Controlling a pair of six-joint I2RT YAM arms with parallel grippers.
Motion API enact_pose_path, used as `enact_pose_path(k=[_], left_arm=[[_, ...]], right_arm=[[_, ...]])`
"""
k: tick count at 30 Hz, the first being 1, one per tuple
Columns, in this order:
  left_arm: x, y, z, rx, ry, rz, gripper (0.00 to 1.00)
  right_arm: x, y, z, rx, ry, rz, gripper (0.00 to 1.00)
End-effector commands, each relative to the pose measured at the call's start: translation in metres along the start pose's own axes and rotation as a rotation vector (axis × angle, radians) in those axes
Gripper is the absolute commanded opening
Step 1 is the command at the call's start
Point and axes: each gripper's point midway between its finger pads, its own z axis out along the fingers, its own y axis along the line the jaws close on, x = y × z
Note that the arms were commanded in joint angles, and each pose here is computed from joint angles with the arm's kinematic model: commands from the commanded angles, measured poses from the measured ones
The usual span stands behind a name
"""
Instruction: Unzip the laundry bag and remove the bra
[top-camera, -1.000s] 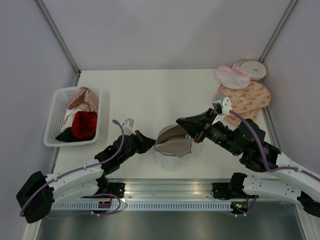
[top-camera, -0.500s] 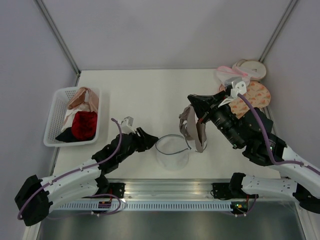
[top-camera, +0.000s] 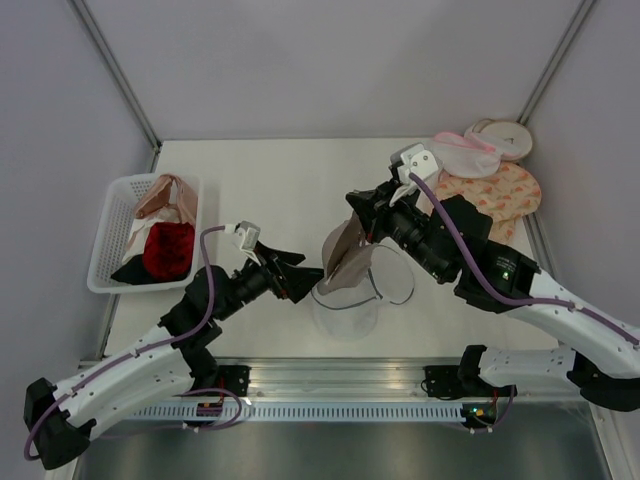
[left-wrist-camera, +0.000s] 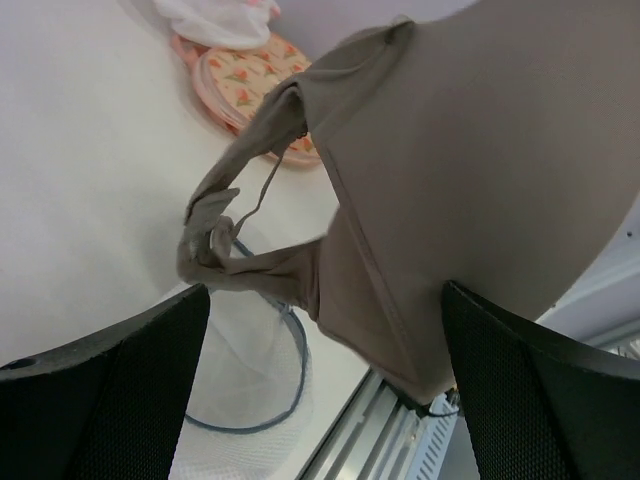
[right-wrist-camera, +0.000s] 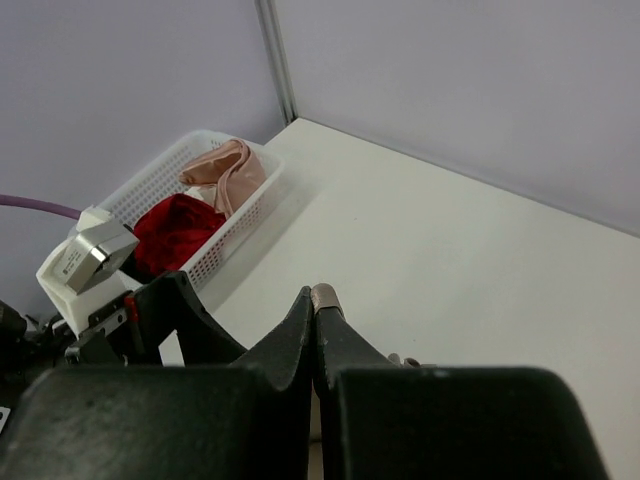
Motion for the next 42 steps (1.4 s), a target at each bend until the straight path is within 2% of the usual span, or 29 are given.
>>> enact_pose_path(k=[1,5,11,15,18,23,26,29,31,32,34,35,37,38,41,42], left_arm=[[-0.004,-0.030,-0.002,0.171,0.023,0.157,1.00],[-0.004,-0.035,-0.011,0.206,0.008,0.238,1.00],[-0.025,-0.039,-0.036,0.231,-0.126,0.315,1.00],[-0.026,-0.039,-0.033,0.210,-0.097,0.321,1.00],[-0.015,-0.010,-0.018,0.060,-0.021,0.318,1.00],[-0.018,0.028,-0.007,-0.173,-0.030,0.383,1.00],[-0.006,0.037,0.003,-0.260,0.008,0.466,1.00],[0.002,0.034,0.013,-0.279,0.031,0.493,0.99],[0.005,0.028,0.018,-0.258,0.020,0.494,0.88],[0.003,0.025,0.018,-0.244,0.008,0.490,0.73],[-0.001,0.023,0.016,-0.234,-0.015,0.485,0.51],[-0.002,0.024,0.015,-0.238,-0.020,0.487,0.27],[-0.009,0.025,0.012,-0.259,-0.035,0.489,0.09],[-0.010,0.026,0.011,-0.268,-0.032,0.494,0.02],[-0.015,0.032,0.009,-0.317,-0.040,0.494,0.02],[-0.018,0.036,0.006,-0.347,-0.041,0.496,0.02]], right_arm=[[-0.018,0.008,0.008,-0.012,-0.026,0.040,0.00],[-0.005,0.017,0.027,-0.014,0.024,0.021,0.00],[0.008,0.026,0.046,-0.040,0.067,0.011,0.00],[0.010,0.030,0.053,-0.053,0.070,0.022,0.00],[0.011,0.038,0.058,-0.083,0.084,0.026,0.00],[0.016,0.046,0.064,-0.111,0.110,0.031,0.00],[0.025,0.053,0.069,-0.134,0.133,0.037,0.00],[0.028,0.058,0.072,-0.151,0.138,0.045,0.00],[0.030,0.059,0.073,-0.158,0.146,0.042,0.00],[0.031,0.059,0.073,-0.157,0.149,0.041,0.00],[0.032,0.058,0.071,-0.156,0.156,0.041,0.00],[0.032,0.057,0.069,-0.155,0.154,0.039,0.00],[0.033,0.055,0.068,-0.150,0.154,0.037,0.00],[0.032,0.053,0.066,-0.145,0.150,0.038,0.00],[0.031,0.046,0.063,-0.114,0.150,0.036,0.01],[0.033,0.043,0.062,-0.099,0.159,0.032,0.10]])
